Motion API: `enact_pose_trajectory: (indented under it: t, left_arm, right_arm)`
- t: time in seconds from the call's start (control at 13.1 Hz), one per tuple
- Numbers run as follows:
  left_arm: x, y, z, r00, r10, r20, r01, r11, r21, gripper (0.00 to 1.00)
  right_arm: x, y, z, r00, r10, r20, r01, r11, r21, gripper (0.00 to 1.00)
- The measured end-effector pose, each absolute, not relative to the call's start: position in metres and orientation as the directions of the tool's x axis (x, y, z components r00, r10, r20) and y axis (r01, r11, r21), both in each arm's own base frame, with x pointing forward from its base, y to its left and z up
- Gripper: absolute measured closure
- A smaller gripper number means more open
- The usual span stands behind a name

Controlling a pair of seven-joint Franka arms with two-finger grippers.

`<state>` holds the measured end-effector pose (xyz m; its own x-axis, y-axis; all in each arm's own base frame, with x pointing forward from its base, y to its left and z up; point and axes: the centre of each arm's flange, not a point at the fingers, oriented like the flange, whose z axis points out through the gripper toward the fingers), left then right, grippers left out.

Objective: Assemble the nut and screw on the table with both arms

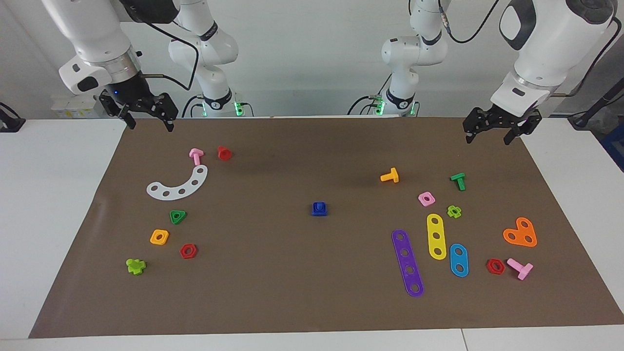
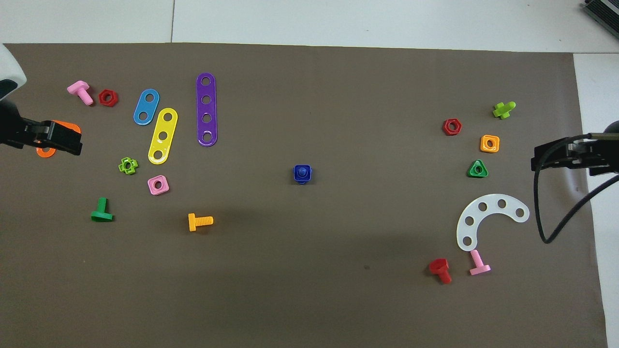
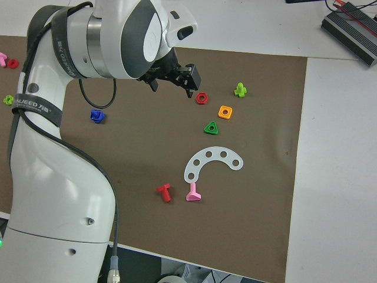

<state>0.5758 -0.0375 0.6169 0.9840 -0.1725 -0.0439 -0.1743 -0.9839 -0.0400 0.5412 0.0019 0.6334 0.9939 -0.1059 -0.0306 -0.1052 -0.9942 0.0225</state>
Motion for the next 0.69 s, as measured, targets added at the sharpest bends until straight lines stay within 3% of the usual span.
enact_pose_trajectory:
  t: [0.69]
  left_arm:
    - [0.5767, -0.0400, 0.6177, 0.984, -0.177, -0.034, -0.178, -0.983, -0.041, 0.00]
  right_arm:
    - [0.5411, 0.0019, 0.6334, 0.994, -0.106, -0.031, -0.105, -0.994, 0.022, 0.00]
